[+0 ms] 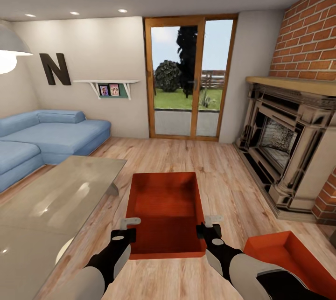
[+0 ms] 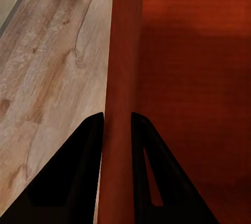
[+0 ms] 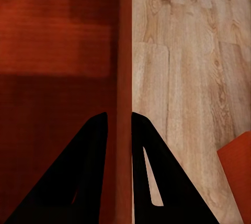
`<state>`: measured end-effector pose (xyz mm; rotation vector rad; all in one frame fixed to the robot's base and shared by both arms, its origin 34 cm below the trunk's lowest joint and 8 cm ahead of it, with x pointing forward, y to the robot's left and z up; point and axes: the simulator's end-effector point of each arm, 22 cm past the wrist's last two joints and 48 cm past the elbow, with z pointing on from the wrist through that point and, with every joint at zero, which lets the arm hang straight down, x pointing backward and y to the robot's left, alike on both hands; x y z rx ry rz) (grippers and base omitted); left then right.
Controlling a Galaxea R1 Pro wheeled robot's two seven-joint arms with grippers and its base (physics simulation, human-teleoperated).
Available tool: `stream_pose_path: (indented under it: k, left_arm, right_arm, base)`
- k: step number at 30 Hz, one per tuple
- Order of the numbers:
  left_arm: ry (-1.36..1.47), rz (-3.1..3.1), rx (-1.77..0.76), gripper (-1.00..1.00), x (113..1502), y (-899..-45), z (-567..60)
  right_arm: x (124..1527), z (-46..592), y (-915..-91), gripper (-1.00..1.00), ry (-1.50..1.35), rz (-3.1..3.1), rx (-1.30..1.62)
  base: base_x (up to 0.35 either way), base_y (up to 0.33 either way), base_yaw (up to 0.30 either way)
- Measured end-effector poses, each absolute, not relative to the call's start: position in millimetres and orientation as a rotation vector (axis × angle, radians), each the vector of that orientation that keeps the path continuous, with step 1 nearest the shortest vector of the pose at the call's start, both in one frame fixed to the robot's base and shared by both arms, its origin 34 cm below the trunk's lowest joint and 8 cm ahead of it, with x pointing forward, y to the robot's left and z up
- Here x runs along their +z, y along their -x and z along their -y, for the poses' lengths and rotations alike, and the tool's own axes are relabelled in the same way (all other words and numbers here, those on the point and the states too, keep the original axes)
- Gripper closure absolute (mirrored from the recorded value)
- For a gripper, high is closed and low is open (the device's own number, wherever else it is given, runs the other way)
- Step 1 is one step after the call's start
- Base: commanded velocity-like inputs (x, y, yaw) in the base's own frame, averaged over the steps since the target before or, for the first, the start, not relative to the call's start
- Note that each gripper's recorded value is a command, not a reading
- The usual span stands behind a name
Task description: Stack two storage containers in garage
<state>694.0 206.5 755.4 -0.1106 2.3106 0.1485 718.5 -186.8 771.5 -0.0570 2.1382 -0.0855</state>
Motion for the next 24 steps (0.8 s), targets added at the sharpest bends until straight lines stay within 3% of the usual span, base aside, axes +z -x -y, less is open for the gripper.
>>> stream_pose_path:
  k: [8, 24]
  left_arm:
    - [0.11, -2.312, 0.149, 1.0, 754.9, -693.9, -206.6]
    - [0.11, -2.313, 0.149, 1.0, 754.3, -693.8, -206.5]
  right_arm:
    - [770.9, 186.7, -718.3, 1.0, 0.056, -2.139, -0.085]
    - [770.5, 186.7, -718.4, 1.0, 0.057, -2.141, -0.085]
  base:
    - [-0.059, 0.0, 0.0]
    - [-0.328, 0.0, 0.0]
